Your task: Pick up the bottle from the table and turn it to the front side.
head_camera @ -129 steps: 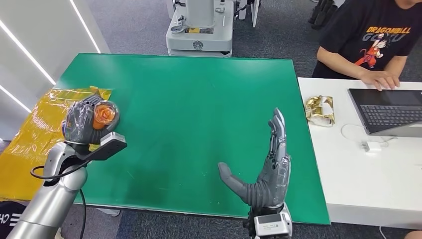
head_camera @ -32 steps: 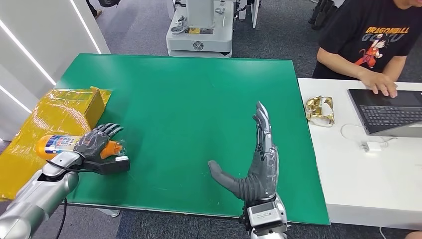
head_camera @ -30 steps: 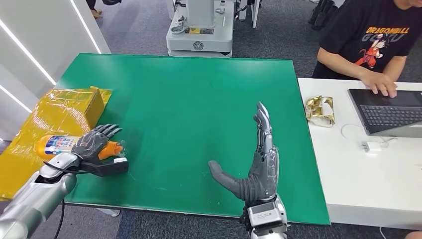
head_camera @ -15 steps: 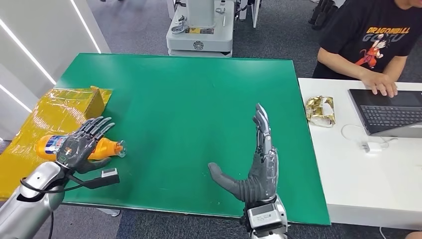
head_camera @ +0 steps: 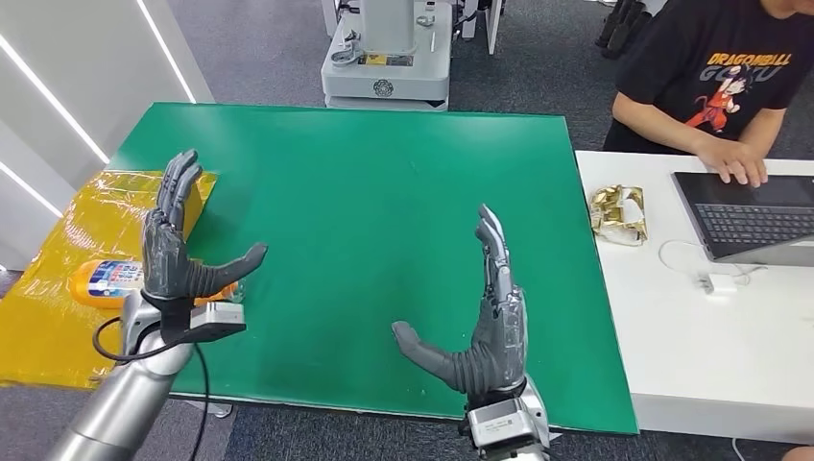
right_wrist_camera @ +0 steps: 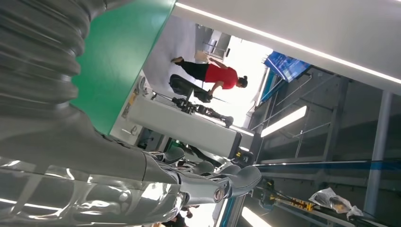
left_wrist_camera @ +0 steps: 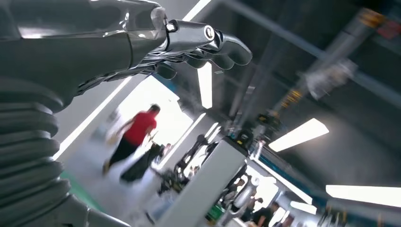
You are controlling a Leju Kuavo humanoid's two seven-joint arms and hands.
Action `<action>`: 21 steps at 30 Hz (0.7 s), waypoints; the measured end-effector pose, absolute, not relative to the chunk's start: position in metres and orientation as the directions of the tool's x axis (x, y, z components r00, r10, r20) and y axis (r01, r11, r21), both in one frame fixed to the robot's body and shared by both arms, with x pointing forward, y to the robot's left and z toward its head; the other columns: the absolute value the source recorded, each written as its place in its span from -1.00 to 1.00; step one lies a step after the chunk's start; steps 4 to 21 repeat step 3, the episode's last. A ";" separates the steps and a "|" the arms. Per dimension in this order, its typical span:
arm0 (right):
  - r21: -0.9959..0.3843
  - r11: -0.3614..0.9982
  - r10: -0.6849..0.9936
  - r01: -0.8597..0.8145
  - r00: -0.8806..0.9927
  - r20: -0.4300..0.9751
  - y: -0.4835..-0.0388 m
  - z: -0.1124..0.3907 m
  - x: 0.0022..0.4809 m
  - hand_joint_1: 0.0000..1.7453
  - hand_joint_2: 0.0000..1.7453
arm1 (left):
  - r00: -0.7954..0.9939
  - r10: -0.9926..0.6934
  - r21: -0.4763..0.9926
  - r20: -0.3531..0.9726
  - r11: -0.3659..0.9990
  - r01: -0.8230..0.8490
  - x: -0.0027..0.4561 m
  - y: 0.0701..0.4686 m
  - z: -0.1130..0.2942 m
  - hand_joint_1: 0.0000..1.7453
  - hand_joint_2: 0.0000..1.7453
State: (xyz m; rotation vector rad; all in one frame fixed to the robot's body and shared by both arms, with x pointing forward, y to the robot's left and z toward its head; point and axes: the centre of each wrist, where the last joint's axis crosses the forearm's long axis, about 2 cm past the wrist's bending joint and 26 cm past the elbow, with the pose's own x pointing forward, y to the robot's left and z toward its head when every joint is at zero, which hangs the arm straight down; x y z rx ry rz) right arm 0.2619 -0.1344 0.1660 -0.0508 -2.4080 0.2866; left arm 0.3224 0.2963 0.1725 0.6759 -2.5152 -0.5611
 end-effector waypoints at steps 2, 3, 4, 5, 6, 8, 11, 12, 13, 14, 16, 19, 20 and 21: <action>-0.218 0.975 0.118 -0.034 -0.754 0.646 -0.133 0.164 0.261 -1.00 1.00 | -0.774 -0.483 0.365 0.410 0.864 -0.346 0.324 0.270 0.175 -1.00 1.00; -0.217 0.976 0.119 -0.032 -0.754 0.646 -0.133 0.164 0.261 -1.00 1.00 | -0.775 -0.468 0.335 0.425 0.876 -0.346 0.324 0.263 0.176 -1.00 1.00; -0.217 0.976 0.119 -0.032 -0.754 0.646 -0.133 0.164 0.261 -1.00 1.00 | -0.775 -0.468 0.335 0.425 0.876 -0.346 0.324 0.263 0.176 -1.00 1.00; -0.217 0.976 0.119 -0.032 -0.754 0.646 -0.133 0.164 0.261 -1.00 1.00 | -0.775 -0.468 0.335 0.425 0.876 -0.346 0.324 0.263 0.176 -1.00 1.00; -0.217 0.976 0.119 -0.032 -0.754 0.646 -0.133 0.164 0.261 -1.00 1.00 | -0.775 -0.468 0.335 0.425 0.876 -0.346 0.324 0.263 0.176 -1.00 1.00; -0.217 0.976 0.119 -0.032 -0.754 0.646 -0.133 0.164 0.261 -1.00 1.00 | -0.775 -0.468 0.335 0.425 0.876 -0.346 0.324 0.263 0.176 -1.00 1.00; -0.217 0.976 0.119 -0.032 -0.754 0.646 -0.133 0.164 0.261 -1.00 1.00 | -0.775 -0.468 0.335 0.425 0.876 -0.346 0.324 0.263 0.176 -1.00 1.00; -0.217 0.976 0.119 -0.032 -0.754 0.646 -0.133 0.164 0.261 -1.00 1.00 | -0.775 -0.468 0.335 0.425 0.876 -0.346 0.324 0.263 0.176 -1.00 1.00; -0.217 0.976 0.119 -0.032 -0.754 0.646 -0.133 0.164 0.261 -1.00 1.00 | -0.775 -0.468 0.335 0.425 0.876 -0.346 0.324 0.263 0.176 -1.00 1.00; -0.217 0.976 0.119 -0.032 -0.754 0.646 -0.133 0.164 0.261 -1.00 1.00 | -0.775 -0.468 0.335 0.425 0.876 -0.346 0.324 0.263 0.176 -1.00 1.00; -0.217 0.976 0.119 -0.032 -0.754 0.646 -0.133 0.164 0.261 -1.00 1.00 | -0.775 -0.468 0.335 0.425 0.876 -0.346 0.324 0.263 0.176 -1.00 1.00; -0.217 0.976 0.119 -0.032 -0.754 0.646 -0.133 0.164 0.261 -1.00 1.00 | -0.775 -0.468 0.335 0.425 0.876 -0.346 0.324 0.263 0.176 -1.00 1.00; -0.217 0.976 0.119 -0.032 -0.754 0.646 -0.133 0.164 0.261 -1.00 1.00 | -0.775 -0.468 0.335 0.425 0.876 -0.346 0.324 0.263 0.176 -1.00 1.00; -0.217 0.976 0.119 -0.032 -0.754 0.646 -0.133 0.164 0.261 -1.00 1.00 | -0.775 -0.468 0.335 0.425 0.876 -0.346 0.324 0.263 0.176 -1.00 1.00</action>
